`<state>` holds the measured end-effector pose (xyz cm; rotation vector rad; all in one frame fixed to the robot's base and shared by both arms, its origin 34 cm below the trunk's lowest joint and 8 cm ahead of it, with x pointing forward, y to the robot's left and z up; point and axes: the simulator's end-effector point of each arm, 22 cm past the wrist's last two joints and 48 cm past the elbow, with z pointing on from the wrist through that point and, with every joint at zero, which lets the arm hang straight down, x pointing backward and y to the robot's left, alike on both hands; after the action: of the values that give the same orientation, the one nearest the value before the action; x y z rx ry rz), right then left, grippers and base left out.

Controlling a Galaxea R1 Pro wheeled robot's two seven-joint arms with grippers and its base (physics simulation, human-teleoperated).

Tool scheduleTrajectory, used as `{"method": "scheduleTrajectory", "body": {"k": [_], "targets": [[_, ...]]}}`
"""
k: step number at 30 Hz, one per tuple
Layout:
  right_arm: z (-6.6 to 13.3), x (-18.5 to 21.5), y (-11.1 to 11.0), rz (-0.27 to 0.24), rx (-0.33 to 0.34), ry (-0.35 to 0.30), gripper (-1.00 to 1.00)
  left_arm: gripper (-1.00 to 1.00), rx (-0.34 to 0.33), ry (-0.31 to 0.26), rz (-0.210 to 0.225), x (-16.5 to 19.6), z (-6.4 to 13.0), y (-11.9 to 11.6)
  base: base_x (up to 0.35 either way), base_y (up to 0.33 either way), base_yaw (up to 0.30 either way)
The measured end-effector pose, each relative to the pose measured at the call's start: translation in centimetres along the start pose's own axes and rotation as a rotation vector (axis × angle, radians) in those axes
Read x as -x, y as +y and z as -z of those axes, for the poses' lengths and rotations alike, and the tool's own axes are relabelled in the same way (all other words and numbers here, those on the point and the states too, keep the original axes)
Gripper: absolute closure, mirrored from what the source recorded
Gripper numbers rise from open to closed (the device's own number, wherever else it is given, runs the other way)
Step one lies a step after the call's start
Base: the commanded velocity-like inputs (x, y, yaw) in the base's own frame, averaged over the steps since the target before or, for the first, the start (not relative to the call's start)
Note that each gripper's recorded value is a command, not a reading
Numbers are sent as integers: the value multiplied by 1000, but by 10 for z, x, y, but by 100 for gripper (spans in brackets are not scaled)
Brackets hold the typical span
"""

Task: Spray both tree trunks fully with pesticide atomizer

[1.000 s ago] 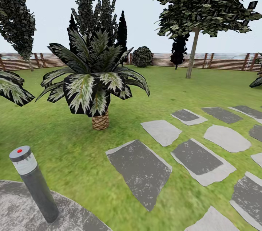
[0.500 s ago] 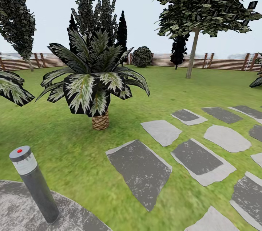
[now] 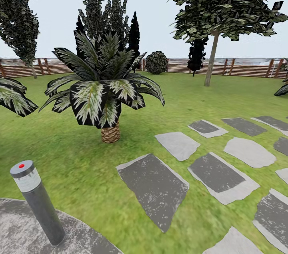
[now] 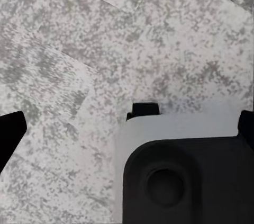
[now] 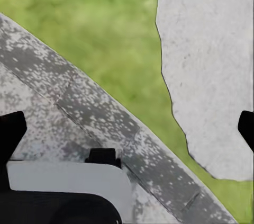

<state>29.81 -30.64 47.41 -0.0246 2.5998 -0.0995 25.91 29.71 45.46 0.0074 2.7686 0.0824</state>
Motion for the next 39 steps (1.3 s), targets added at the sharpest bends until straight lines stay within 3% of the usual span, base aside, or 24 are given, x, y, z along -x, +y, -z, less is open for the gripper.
{"method": "scheduleTrajectory", "body": {"k": [9, 11, 16, 21, 31, 34, 39], "targets": [[-8, 87, -19, 12, -22, -205, -100, -100, 5, -183, 0, 90, -7, 4, 0, 0, 0], [-9, 110, -19, 12, -22, -252, -100, -100, 3, -250, 1, 123, -6, 3, 0, 0, 0], [-11, 154, -19, 11, -21, -331, -100, -100, -4, -339, 5, 167, 0, -2, 0, 0, 0], [-6, 215, -17, 10, -14, -449, -100, -100, -20, -454, 7, 227, 10, -9, 0, 0, 0], [-4, 230, 2, -2, 9, -477, -100, -100, -3, -443, 7, 223, 9, 4, 0, 0, -3], [-5, 230, 2, -9, 7, -476, -100, -100, -4, -414, 8, 202, 4, 3, 0, 0, -184], [-5, 229, 1, -13, 3, -472, -100, -100, -3, -432, 6, 198, 6, 4, 0, 0, -282]]}}
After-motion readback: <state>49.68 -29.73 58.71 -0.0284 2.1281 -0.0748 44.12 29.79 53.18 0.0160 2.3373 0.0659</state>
